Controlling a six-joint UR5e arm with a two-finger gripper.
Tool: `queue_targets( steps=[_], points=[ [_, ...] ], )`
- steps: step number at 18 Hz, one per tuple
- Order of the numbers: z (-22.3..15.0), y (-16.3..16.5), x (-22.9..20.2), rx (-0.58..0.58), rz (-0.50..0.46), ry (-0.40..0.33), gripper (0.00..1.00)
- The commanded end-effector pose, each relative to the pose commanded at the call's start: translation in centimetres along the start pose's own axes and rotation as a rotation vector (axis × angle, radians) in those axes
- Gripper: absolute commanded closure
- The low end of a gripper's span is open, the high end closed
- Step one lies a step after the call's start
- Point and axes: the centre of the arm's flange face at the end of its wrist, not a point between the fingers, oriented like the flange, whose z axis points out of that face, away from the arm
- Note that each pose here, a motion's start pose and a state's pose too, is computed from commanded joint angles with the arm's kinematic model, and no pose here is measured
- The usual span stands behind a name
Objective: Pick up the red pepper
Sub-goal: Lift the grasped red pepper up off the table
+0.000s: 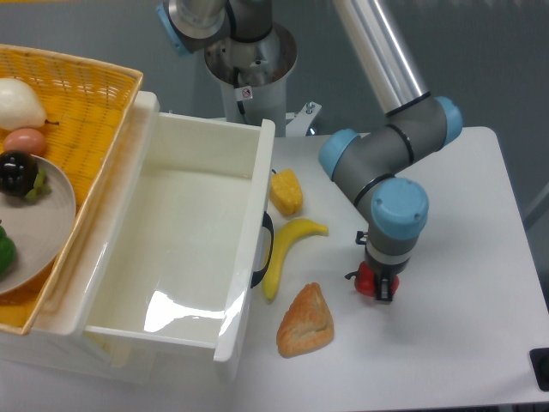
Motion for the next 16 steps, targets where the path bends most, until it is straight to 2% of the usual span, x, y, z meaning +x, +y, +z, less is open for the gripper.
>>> queue_targets(
  steps=[5,10,16],
  points=[
    [-3.6,2.2,0.6,-0.026,-0.115,-0.047,0.82],
    [-6.0,2.6,0.7,-0.044,-0.261,-0.078,0.83],
    [-8.5,4.9,2.5,-0.031,-0.366,-0.051,0.83]
  ],
)
